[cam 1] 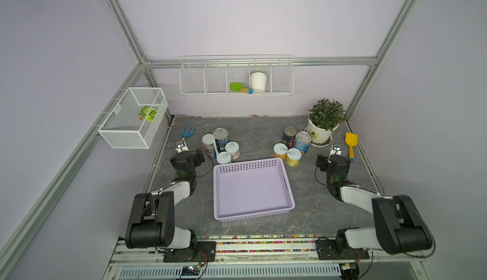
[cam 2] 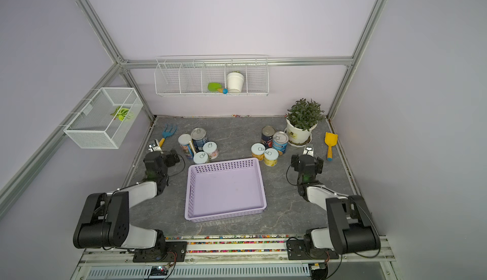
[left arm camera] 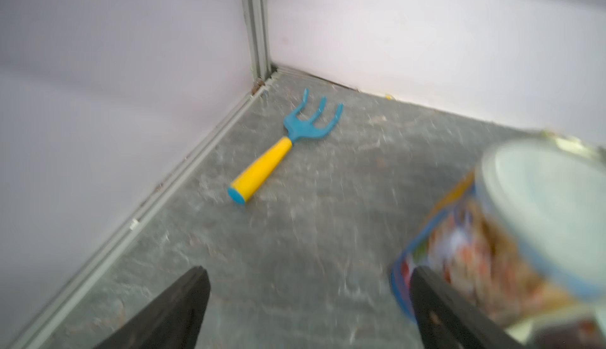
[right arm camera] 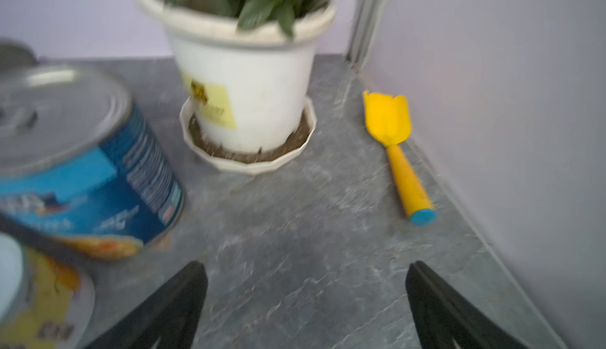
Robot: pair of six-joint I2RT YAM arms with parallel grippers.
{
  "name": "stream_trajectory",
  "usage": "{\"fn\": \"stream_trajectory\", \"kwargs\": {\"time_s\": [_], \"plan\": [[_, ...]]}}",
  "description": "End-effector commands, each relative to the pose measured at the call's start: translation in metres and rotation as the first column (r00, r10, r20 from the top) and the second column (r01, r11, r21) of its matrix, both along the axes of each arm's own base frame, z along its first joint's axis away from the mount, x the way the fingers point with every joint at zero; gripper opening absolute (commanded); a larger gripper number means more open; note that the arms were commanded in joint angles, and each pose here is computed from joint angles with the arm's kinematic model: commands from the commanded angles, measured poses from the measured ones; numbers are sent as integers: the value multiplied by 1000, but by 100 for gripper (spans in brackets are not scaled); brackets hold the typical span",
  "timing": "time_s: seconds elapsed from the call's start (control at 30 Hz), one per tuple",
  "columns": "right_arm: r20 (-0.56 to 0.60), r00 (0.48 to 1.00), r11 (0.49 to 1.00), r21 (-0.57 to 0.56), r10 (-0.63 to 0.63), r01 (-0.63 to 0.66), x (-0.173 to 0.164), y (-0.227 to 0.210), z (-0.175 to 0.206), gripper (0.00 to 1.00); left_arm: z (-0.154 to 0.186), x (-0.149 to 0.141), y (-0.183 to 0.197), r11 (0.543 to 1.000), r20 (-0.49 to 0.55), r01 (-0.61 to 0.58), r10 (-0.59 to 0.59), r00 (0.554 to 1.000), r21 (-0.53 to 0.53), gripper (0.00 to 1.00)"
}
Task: Put the canned food in the basket
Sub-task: Adjust the basket at the center of the board.
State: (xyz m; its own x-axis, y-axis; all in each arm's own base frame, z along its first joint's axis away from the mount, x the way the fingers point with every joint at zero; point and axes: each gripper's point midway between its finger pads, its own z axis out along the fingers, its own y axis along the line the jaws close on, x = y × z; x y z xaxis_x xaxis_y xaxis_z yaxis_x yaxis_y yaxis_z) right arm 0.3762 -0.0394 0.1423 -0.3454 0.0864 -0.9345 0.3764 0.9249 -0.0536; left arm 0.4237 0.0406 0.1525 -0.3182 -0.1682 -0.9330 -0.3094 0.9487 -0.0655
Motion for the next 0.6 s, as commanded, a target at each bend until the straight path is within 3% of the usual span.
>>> {"fn": "stream_trajectory", "kwargs": {"time_s": [0.0, 0.1, 0.17, 0.23, 0.3, 0.33, 0.37, 0.4, 0.43, 0.47, 0.57], "plan": [[5, 970, 957, 169, -242, 237, -27, -28, 27, 99, -6, -9, 19, 988, -249, -154, 146, 957, -11, 100], [-28, 1000, 956, 292, -6, 14, -18, 9, 45, 99, -1, -16, 9, 991, -272, -120, 101, 957, -51, 100], [-29, 992, 927, 360, 126, -107, -18, 34, 57, 99, 17, -45, 23, 963, -254, -254, 224, 941, -94, 100], [-30, 985, 889, 436, 172, -142, -24, 47, 62, 99, 35, -84, 45, 887, -232, -444, 409, 883, -125, 100], [-28, 969, 845, 497, 244, -198, -31, 63, 68, 99, 35, -131, 60, 773, -236, -609, 567, 789, -177, 100], [-10, 927, 799, 511, 375, -317, -34, 85, 75, 98, 31, -153, 64, 715, -240, -664, 620, 747, -219, 100], [6, 887, 746, 538, 462, -392, -40, 104, 80, 98, 24, -165, 61, 697, -244, -663, 616, 749, -273, 100], [-4, 869, 722, 559, 496, -409, -45, 113, 79, 98, 25, -162, 51, 730, -226, -596, 552, 802, -335, 100], [-41, 853, 710, 575, 520, -406, -52, 122, 74, 98, 28, -151, 32, 795, -184, -459, 421, 888, -396, 100], [-87, 831, 704, 584, 549, -404, -60, 132, 68, 98, 38, -145, 15, 827, -131, -336, 311, 941, -452, 100], [-213, 763, 733, 518, 611, -442, -78, 161, 41, 94, 60, -166, 1, 800, -98, -268, 256, 962, -537, 100]]}}
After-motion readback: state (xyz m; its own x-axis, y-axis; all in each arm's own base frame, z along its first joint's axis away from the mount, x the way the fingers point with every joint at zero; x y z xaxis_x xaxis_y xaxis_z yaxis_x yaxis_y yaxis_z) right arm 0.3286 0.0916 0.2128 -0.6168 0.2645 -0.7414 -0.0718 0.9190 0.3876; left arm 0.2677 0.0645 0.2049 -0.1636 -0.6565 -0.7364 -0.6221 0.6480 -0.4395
